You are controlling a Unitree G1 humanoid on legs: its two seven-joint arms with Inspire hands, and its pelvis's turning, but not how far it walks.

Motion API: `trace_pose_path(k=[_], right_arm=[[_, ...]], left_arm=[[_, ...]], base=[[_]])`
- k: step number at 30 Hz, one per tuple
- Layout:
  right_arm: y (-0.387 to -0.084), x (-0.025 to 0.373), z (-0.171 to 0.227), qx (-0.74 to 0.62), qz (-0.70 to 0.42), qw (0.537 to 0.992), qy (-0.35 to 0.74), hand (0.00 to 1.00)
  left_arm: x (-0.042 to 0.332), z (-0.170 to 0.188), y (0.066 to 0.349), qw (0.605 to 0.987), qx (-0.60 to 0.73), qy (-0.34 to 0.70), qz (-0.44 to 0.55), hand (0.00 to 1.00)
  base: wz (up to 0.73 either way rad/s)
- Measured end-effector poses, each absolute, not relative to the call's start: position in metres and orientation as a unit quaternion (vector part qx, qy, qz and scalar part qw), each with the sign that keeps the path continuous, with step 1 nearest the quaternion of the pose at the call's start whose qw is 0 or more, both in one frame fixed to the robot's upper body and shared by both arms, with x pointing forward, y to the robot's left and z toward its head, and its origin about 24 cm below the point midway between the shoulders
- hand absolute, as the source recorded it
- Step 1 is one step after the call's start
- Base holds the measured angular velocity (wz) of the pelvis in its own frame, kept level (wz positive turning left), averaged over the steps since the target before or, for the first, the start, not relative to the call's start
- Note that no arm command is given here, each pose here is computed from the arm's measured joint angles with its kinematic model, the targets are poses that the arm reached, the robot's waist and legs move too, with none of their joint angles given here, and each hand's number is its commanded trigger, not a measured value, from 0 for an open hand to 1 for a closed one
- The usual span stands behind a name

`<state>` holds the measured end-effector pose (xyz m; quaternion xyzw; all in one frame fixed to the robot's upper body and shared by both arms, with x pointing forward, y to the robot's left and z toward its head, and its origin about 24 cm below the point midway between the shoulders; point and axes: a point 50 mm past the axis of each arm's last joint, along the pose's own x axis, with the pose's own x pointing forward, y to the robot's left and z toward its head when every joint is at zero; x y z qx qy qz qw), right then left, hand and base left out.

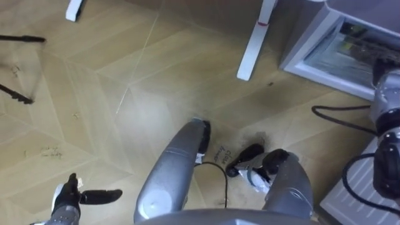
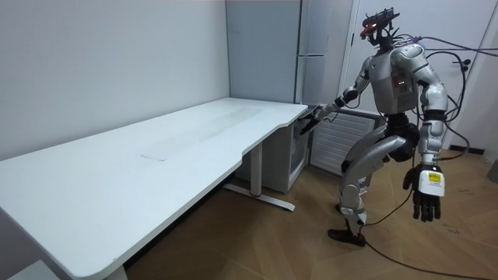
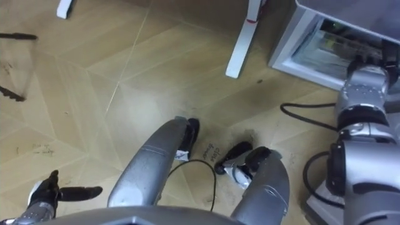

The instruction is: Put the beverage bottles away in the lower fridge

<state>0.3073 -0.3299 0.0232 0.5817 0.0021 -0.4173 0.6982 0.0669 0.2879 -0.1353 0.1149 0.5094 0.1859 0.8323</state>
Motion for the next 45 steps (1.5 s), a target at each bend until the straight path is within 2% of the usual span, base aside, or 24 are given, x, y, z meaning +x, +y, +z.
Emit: trace_pose_path(k=[4, 11, 29, 36, 43, 45], right_arm=[[-0.321, 0.315, 0.027, 0.598, -0.37, 0.711, 0.006, 0.0], [-0.322, 0.314, 0.027, 0.602, -0.373, 0.706, 0.006, 0.0], [-0.324, 0.312, 0.023, 0.601, -0.37, 0.708, -0.008, 0.0], [-0.324, 0.302, 0.005, 0.57, -0.31, 0.761, 0.007, 0.0], [-0.324, 0.282, -0.019, 0.448, -0.25, 0.849, 0.124, 0.0], [-0.324, 0.27, -0.03, 0.421, -0.234, 0.862, 0.156, 0.0]], left_arm=[[0.067, -0.135, 0.288, 0.833, 0.114, 0.509, 0.184, 0.0], [0.054, -0.137, 0.288, 0.824, 0.111, 0.525, 0.18, 0.0], [0.057, -0.136, 0.275, 0.836, 0.117, 0.517, 0.143, 0.0], [0.062, -0.132, 0.281, 0.84, 0.121, 0.508, 0.145, 0.0], [0.061, -0.132, 0.287, 0.837, 0.122, 0.515, 0.14, 0.0], [0.062, -0.132, 0.288, 0.838, 0.122, 0.514, 0.138, 0.0]], base=[[0.04], [0.05], [0.03], [0.07], [-0.12], [-0.02]])
